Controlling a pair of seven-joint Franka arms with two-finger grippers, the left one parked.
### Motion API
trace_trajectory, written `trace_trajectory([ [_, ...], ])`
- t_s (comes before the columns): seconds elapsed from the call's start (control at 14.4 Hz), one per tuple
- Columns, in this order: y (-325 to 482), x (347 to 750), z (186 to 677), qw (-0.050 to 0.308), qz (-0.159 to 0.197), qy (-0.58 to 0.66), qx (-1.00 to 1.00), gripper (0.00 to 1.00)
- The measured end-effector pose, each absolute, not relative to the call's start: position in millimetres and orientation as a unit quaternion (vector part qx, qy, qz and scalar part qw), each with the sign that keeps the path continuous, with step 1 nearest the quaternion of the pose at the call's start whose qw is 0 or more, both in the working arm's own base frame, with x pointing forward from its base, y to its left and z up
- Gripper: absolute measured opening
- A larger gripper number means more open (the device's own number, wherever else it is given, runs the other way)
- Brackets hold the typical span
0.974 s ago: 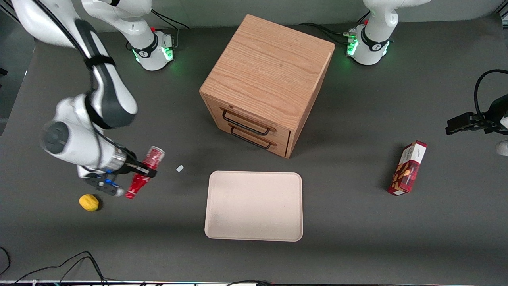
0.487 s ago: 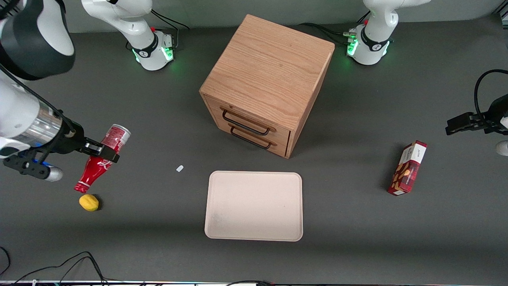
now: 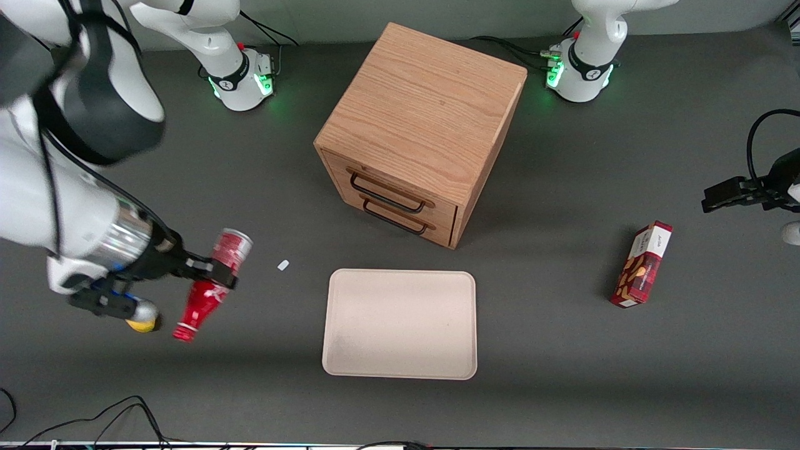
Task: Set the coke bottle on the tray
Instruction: 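Carry the red bottle over the cream tray and lower it upright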
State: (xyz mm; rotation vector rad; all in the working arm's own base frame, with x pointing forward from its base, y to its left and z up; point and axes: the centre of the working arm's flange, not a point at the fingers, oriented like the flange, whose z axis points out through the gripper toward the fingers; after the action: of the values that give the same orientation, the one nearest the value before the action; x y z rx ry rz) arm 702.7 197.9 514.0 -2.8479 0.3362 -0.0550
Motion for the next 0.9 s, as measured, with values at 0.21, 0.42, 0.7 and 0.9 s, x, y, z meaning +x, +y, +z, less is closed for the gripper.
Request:
trace_trajectory([
  [0.21, 237, 727, 401, 0.157, 0.013, 0.110, -0.981, 0.55],
  [0.42, 264, 733, 295, 0.164, 0.034, 0.115, -0.979, 0.55],
  [0.7, 274, 730, 226, 0.152, 0.034, 0.110, -0.982, 0.55],
  [0.9, 276, 725, 207, 0.117, 0.028, 0.077, -0.990, 0.55],
])
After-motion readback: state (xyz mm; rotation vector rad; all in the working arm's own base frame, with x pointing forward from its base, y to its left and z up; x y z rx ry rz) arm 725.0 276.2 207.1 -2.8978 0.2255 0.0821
